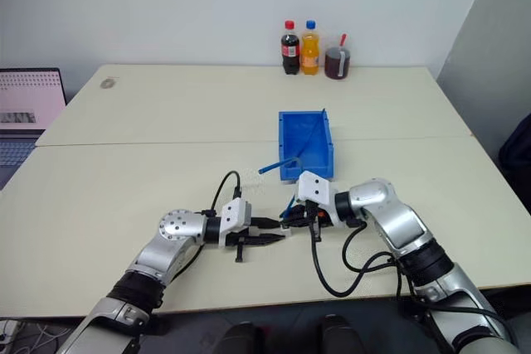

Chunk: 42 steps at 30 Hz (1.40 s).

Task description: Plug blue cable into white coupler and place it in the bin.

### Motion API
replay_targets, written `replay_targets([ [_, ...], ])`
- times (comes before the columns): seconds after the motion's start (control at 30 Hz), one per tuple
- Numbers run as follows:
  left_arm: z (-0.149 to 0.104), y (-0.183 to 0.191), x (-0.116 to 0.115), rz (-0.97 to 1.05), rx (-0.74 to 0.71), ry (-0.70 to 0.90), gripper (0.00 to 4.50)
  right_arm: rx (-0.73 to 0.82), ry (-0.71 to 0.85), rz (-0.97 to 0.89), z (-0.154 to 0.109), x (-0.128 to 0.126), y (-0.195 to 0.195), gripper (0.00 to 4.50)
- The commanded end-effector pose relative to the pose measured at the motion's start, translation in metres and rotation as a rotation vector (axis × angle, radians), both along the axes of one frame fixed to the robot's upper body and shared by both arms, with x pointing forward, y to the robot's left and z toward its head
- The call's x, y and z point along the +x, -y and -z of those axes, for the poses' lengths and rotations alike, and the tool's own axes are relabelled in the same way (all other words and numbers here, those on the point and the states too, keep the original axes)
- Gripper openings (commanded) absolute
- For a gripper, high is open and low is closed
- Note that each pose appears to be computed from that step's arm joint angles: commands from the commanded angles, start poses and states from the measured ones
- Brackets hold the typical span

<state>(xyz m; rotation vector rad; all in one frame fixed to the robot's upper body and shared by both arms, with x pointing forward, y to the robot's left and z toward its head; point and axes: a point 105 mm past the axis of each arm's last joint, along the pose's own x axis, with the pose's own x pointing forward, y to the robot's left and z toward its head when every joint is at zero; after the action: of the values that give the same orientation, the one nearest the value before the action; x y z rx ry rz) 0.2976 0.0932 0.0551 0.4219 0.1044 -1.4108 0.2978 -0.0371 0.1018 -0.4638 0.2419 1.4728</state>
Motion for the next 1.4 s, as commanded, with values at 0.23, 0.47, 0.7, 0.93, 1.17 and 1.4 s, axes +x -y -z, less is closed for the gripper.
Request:
replay_targets([
  [0.23, 0.012, -0.007, -0.004, 0.002, 0.07, -0.037, 0.78, -0.236, -0.071, 0.032, 0.076, -0.002, 0.025, 0.12],
  [0.47, 0.013, -0.008, -0.005, -0.001, 0.073, -0.038, 0.78, -0.24, -0.062, 0.019, 0.072, 0.002, 0.022, 0.12],
  [0.7, -0.011, -0.013, -0.001, -0.046, 0.008, -0.035, 1.56, -0.084, -0.076, 0.098, 0.035, 0.01, 0.018, 0.12],
  [0.93, -0.08, -0.02, -0.014, -0.215, -0.18, -0.035, 3.03, 0.256, -0.167, 0.287, -0.077, 0.023, 0.016, 0.12],
  [1.17, -0.133, -0.02, -0.01, -0.541, -0.408, 0.091, 4.46, 0.356, -0.348, 0.551, -0.117, 0.093, 0.028, 0.12],
  [1.4, -0.14, -0.029, -0.008, -0.782, -0.489, 0.153, 4.5, 0.298, -0.327, 0.716, -0.111, 0.139, 0.033, 1.15],
])
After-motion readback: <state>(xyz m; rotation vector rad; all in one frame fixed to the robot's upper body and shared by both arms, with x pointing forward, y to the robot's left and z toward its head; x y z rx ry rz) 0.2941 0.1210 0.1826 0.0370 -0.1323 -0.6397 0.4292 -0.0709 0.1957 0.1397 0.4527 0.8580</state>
